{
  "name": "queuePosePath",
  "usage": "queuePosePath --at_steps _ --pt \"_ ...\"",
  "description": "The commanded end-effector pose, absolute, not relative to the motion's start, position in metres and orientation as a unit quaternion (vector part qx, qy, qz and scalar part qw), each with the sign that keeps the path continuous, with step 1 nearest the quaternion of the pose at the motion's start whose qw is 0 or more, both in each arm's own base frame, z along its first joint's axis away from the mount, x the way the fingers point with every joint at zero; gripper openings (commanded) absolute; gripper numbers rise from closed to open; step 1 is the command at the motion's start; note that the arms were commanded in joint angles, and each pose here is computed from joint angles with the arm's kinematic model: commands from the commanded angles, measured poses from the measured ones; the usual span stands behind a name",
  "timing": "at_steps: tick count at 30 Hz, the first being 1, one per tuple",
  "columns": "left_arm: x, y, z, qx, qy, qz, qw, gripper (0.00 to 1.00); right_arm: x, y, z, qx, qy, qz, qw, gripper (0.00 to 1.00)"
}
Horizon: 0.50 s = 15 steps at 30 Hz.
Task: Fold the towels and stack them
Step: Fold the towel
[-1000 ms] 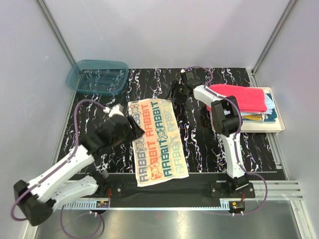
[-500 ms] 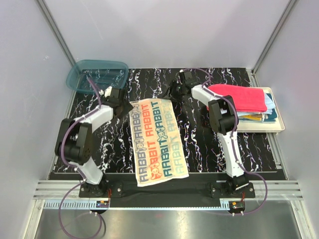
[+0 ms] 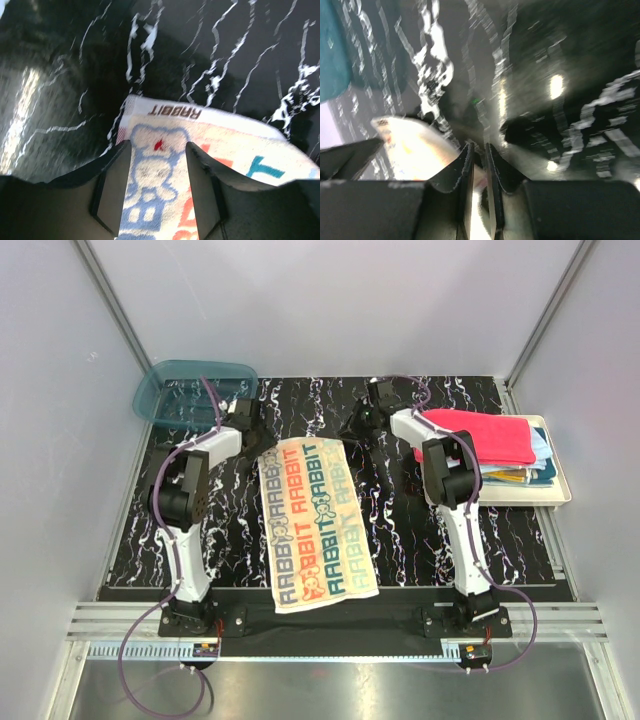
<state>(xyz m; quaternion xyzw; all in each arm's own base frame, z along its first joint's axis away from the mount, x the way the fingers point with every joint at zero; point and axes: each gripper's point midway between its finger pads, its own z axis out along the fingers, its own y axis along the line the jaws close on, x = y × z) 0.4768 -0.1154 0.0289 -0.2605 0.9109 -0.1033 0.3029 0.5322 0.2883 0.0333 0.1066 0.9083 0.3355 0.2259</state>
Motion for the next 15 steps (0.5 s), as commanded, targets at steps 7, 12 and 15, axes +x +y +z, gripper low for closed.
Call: queuePosePath --at_steps 7,12,15 --pt "0.513 -0.118 0.056 -0.217 0.914 -0.104 0.328 0.55 0.559 0.238 0.068 0.099 0.900 0.256 0.339 0.21" --pt "0.507 -0.095 0.061 -0.239 0.914 -0.037 0.326 0.54 0.549 0.256 0.068 0.092 0.897 0.308 0.303 0.48" --pt "0.493 -0.078 0.059 -0.265 0.908 -0.008 0.326 0.58 0.539 0.269 0.064 0.105 0.895 0.344 0.262 0.59"
